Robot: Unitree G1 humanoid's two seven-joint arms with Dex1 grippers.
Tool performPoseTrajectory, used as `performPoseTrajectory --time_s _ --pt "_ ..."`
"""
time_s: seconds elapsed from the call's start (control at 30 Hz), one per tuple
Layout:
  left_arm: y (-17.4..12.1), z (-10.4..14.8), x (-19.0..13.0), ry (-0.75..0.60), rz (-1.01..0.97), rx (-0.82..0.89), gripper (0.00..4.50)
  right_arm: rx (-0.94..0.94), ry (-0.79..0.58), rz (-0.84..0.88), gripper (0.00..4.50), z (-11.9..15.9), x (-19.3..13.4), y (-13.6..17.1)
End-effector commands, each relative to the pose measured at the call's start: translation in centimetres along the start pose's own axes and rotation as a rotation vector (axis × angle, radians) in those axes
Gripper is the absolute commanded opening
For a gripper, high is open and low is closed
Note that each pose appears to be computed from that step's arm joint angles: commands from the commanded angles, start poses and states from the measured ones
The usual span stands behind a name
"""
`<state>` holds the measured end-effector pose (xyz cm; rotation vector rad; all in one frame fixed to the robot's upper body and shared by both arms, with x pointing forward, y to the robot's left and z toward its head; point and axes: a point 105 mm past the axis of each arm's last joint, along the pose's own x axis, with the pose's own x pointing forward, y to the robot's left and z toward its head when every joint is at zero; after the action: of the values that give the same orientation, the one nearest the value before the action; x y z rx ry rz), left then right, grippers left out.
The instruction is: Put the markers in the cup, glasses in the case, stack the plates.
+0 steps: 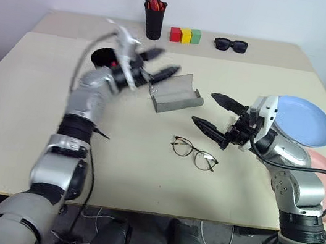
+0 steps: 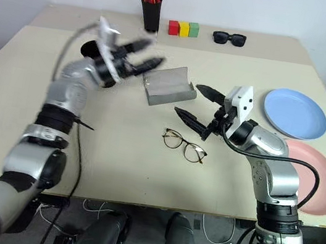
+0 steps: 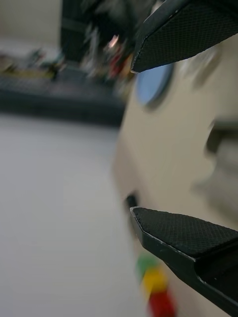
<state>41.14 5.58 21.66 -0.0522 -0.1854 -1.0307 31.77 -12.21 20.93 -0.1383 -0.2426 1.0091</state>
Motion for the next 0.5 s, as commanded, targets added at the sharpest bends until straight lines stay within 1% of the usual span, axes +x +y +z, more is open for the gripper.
performPoseTrajectory --time_s 0.03,0.13,0.2,0.33,0.5 --pt "0.7 -0.4 1.4 0.091 0.053 0.11 4.45 -0.041 -0.032 -0.014 4.5 1.1 -0.2 -0.2" --pt "1.5 -2.8 2.3 0.19 0.151 0.074 4.45 -0.047 -0.023 -0.038 4.5 1.0 -0.9 -0.2" --pt "1.8 -3.6 2.4 0.218 0.18 0.049 4.45 -0.049 -0.02 -0.047 4.5 1.0 -1.1 -0.2" --pt "1.1 -6.3 2.3 0.342 0.137 0.014 4.45 -0.055 -0.022 -0.066 4.5 1.0 -1.3 -0.1" --pt "0.2 -8.1 2.0 0.446 0.071 0.007 4.45 -0.061 -0.022 -0.072 4.5 0.9 -1.4 0.0"
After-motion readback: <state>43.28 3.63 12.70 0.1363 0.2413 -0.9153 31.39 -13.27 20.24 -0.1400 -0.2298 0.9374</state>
